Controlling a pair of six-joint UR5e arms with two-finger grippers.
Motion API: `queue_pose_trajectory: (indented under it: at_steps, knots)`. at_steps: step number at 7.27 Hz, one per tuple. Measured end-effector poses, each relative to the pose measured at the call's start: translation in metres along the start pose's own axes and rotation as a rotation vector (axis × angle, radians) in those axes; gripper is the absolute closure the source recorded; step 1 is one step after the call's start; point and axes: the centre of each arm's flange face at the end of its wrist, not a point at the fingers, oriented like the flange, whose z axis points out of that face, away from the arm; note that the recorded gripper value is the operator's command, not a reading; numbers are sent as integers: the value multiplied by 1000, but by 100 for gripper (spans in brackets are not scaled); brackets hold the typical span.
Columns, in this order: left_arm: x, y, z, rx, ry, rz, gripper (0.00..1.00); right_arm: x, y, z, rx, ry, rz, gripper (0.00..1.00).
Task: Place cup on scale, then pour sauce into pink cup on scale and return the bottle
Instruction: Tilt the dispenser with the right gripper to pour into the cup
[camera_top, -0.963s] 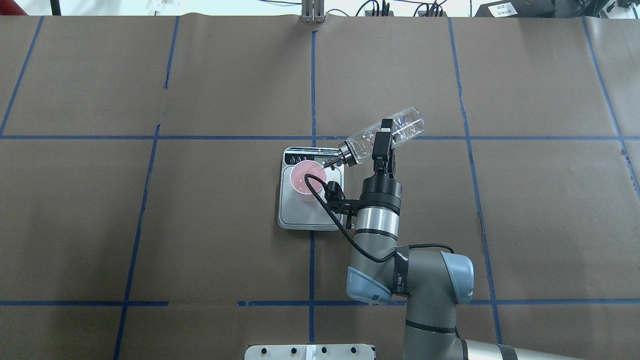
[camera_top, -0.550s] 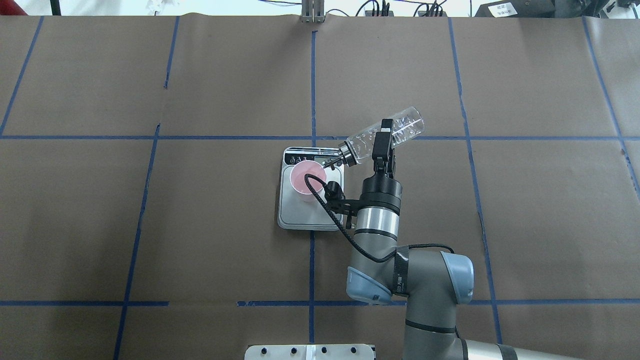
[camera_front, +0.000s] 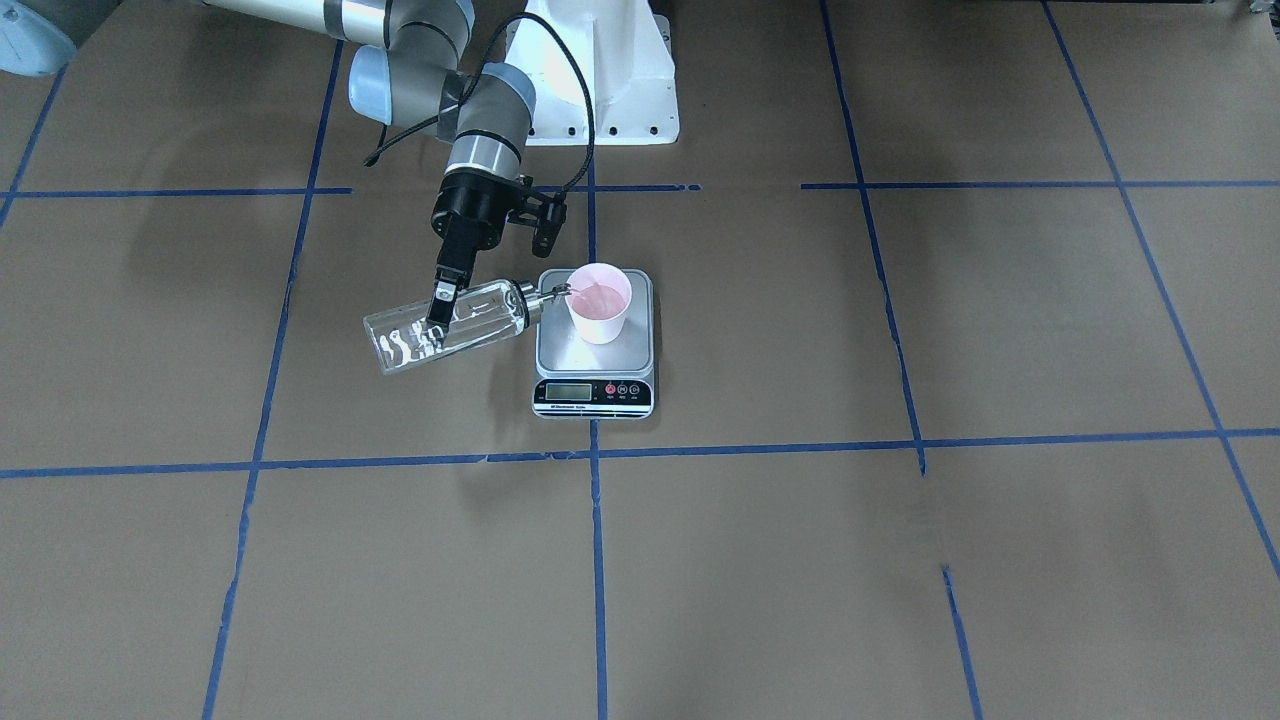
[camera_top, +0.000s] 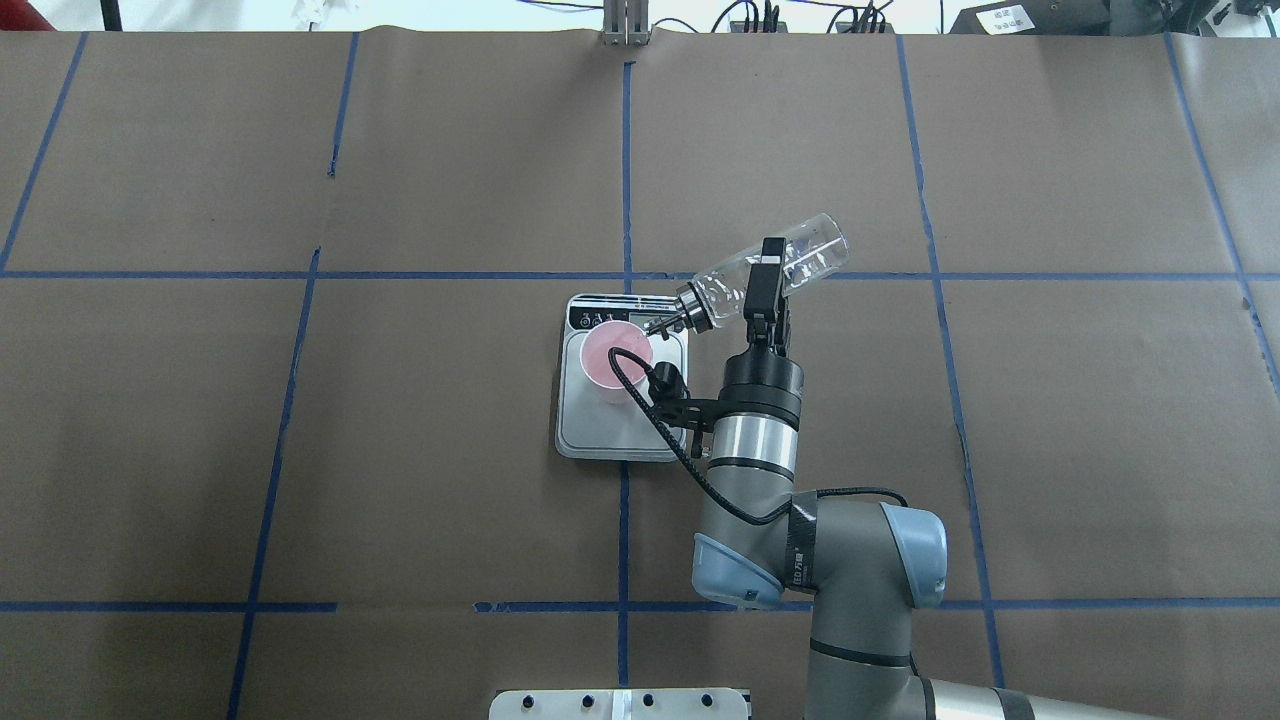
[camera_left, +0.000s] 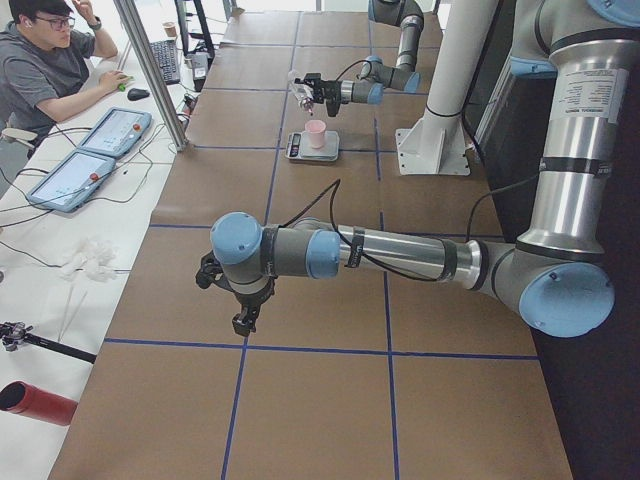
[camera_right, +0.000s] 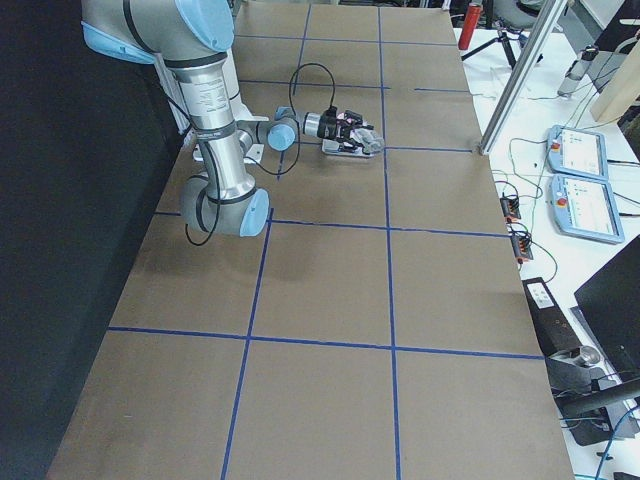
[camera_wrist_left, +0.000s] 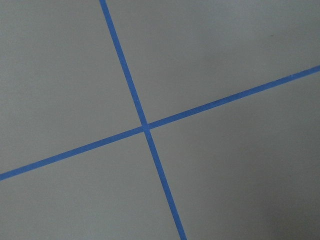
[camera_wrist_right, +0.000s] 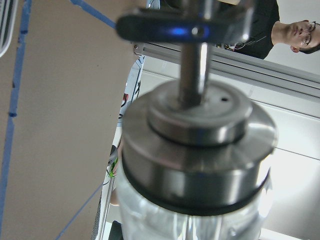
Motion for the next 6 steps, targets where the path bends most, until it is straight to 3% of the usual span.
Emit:
queue_pose_trajectory:
  at_steps: [6]
  knots:
    - [0,0,0,0,0,1,0,8,-2,-2,8,-12,62,100]
